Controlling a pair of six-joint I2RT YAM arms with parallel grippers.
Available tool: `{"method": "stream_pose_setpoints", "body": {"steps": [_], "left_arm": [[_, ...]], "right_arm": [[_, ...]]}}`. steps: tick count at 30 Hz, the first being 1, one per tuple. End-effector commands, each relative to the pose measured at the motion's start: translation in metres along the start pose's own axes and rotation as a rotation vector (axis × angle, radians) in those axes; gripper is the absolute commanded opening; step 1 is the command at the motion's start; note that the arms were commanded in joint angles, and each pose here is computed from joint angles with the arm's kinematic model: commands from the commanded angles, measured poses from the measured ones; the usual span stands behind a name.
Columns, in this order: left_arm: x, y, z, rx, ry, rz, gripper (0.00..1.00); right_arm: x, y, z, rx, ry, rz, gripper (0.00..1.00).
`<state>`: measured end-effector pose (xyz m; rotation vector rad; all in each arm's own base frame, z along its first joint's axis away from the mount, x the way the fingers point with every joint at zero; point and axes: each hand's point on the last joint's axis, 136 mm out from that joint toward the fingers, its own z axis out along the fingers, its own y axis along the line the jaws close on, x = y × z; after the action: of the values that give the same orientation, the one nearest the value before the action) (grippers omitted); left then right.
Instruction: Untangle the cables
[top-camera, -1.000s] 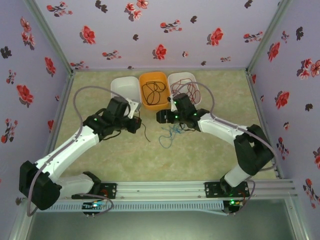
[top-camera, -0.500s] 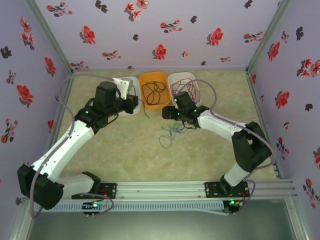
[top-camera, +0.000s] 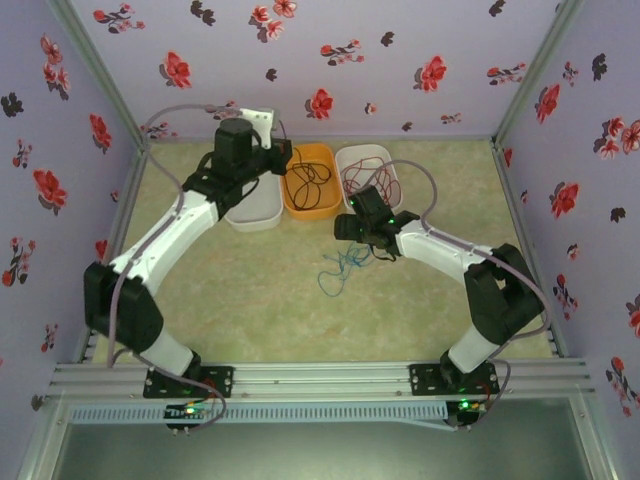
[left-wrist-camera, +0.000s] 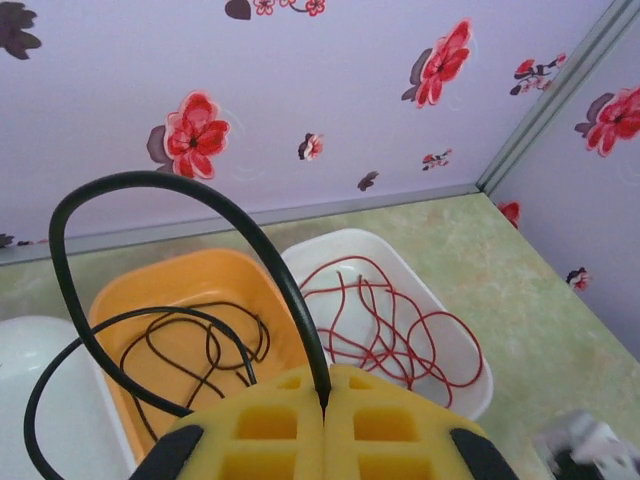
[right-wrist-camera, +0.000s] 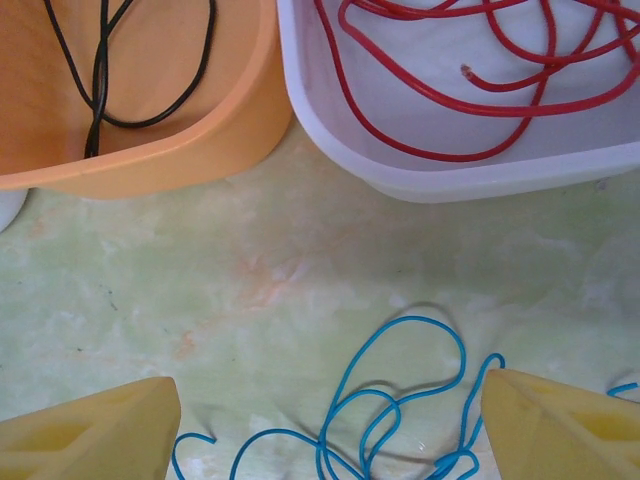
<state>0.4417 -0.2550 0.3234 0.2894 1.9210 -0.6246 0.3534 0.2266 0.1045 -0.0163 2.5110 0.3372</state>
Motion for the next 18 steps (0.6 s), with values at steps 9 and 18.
{"method": "stream_pose_setpoints", "body": {"steps": [9, 18], "left_arm": [[-0.015, 0.014, 0.081, -0.012, -0.044, 0.017, 0.00], [0.021, 0.023, 0.122, -0.027, 0.042, -0.027, 0.00]], "right_arm": [[-0.009, -0.018, -0.029, 0.065, -0.063, 0.036, 0.81], [-0.018, -0.019, -0.042, 0.071, -0.098, 0.030, 0.82]]}}
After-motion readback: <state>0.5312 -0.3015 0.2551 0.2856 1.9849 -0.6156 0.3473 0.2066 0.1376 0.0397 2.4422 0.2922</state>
